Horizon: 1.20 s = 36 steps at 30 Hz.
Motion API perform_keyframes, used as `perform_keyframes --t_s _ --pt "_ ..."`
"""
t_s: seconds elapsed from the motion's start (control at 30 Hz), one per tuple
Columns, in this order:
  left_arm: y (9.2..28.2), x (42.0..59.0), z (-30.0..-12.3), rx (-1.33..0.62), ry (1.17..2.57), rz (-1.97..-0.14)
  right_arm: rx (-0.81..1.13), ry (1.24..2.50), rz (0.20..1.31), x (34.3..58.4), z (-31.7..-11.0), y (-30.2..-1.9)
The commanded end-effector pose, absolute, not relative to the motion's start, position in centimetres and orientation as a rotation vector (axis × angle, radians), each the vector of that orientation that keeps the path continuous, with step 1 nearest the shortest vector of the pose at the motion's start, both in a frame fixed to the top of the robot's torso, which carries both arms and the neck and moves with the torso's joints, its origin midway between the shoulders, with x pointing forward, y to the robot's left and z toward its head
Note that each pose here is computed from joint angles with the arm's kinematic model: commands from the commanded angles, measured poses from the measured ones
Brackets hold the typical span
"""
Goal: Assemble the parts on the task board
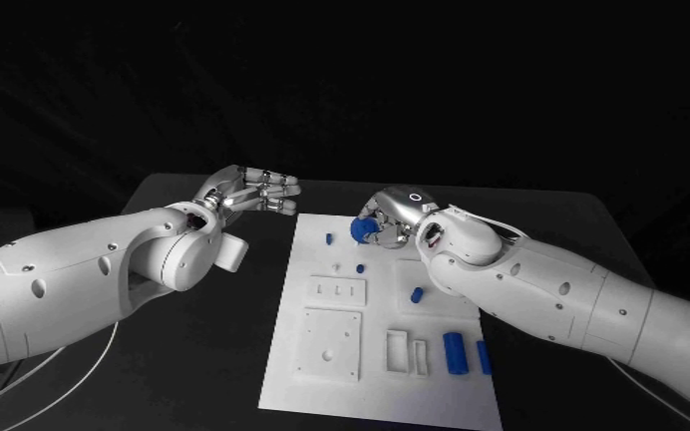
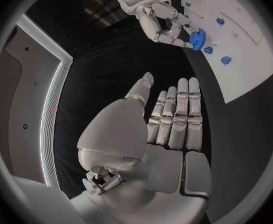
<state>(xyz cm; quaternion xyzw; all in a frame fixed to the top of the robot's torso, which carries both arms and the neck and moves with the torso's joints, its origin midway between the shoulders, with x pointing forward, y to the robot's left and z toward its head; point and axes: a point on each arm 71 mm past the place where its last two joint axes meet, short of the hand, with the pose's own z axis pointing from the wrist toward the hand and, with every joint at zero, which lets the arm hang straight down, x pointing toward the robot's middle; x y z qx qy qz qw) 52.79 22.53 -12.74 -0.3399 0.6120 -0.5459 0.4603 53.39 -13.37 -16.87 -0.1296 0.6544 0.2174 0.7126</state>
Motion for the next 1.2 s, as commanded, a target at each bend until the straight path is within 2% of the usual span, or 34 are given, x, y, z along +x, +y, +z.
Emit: perform_keyframes --t_s 0.03,0.43,1.2 --pt "22.2 52.8 -12.5 -0.819 1.513 -1.360 -0.302 1.434 0.462 53.5 -17.1 -13.0" --pt "21.8 52.8 -12.6 -0.814 1.519 -1.364 -0.328 1.457 0.465 53.4 -18.3 -11.3" --pt "21.6 52.8 -12.6 -0.810 1.530 -1.366 -0.332 1.514 0.417 54.3 -19.8 -11.5"
